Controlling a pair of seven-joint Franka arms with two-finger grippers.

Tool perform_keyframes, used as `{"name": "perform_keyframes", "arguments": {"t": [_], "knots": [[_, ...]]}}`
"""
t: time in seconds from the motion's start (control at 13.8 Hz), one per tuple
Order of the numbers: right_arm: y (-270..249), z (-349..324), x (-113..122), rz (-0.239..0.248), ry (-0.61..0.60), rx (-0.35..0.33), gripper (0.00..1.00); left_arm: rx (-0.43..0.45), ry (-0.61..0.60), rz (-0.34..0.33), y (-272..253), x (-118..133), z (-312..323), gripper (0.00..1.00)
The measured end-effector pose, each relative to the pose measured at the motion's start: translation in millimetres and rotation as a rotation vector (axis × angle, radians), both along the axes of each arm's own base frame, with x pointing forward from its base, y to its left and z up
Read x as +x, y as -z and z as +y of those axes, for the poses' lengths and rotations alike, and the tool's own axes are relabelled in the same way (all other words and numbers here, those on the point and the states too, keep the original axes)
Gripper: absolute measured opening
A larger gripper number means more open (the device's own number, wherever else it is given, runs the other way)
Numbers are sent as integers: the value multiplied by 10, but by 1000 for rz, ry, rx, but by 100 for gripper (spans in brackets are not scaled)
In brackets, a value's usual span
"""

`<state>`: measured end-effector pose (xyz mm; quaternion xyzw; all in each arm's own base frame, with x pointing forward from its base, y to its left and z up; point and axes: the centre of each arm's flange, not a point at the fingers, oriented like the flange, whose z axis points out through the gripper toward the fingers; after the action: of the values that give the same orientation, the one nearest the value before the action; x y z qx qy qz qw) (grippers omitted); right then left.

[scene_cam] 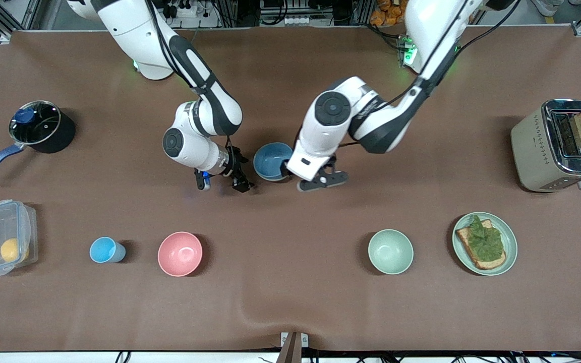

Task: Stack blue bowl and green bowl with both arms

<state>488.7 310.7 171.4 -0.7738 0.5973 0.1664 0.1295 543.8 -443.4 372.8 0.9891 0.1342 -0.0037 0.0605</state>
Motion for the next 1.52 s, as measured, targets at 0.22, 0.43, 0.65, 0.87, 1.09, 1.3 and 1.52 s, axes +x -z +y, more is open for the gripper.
{"name": "perform_keyframes", "arguments": {"t": [0.22,0.43,0.65,0.87,1.09,1.3,1.52], "knots": [[-14,6,12,-3,0,2,100,45,-20,10,-524,457,703,100],[-62,6,29,8,-5,10,100,50,-22,-12,-832,813,1379,100],[-188,-87,80,47,-31,18,100,74,34,-21,-1111,981,2042,100],[-382,-289,163,84,-81,6,100,99,48,-15,-1370,1023,2625,100],[-682,-657,292,137,-159,-30,100,126,77,-4,-1644,898,2825,100],[-1139,-1080,484,182,-229,-52,100,165,154,22,-1993,653,2986,100],[-1591,-1602,651,212,-335,-19,100,192,191,33,-2269,422,3235,100]]}}
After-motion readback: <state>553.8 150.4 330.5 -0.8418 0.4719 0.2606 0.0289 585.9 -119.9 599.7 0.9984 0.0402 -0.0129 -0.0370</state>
